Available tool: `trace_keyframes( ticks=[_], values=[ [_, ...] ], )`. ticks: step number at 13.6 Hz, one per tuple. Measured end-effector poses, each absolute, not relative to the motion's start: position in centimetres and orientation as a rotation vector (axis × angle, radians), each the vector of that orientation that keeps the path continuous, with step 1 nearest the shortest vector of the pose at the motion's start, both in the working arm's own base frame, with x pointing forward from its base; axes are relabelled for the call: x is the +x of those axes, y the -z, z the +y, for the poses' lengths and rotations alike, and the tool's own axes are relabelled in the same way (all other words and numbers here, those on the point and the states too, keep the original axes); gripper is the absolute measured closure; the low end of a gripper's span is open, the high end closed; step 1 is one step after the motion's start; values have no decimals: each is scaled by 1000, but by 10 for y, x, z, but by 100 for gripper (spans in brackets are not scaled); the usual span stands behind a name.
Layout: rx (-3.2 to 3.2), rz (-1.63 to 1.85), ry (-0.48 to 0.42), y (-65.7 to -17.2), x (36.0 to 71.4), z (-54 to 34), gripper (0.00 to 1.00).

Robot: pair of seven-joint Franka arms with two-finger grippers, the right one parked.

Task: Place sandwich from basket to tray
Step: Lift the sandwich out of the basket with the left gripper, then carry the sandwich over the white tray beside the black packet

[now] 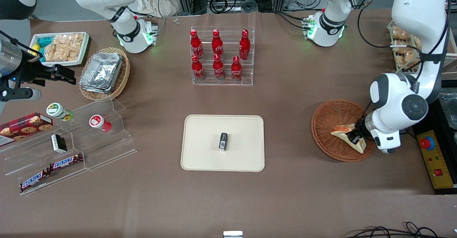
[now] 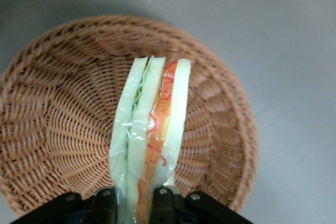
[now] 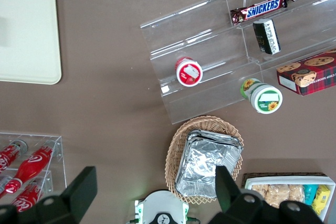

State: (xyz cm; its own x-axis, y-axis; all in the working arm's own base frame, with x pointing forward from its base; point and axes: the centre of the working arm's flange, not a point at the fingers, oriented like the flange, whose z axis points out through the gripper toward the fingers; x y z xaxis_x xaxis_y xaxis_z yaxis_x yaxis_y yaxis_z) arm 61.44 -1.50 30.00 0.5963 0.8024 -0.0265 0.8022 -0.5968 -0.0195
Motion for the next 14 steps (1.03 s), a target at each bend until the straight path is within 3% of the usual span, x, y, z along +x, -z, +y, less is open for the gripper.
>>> trace_keyframes(
  ticks=[5,9,14],
  values=[
    [-2872,-1234,-63,-408,650,-19,81],
    [-2962,-1061,-130,-479,659,-75,81],
    [-3142,-798,-143,-485,667,-191,81]
  ],
)
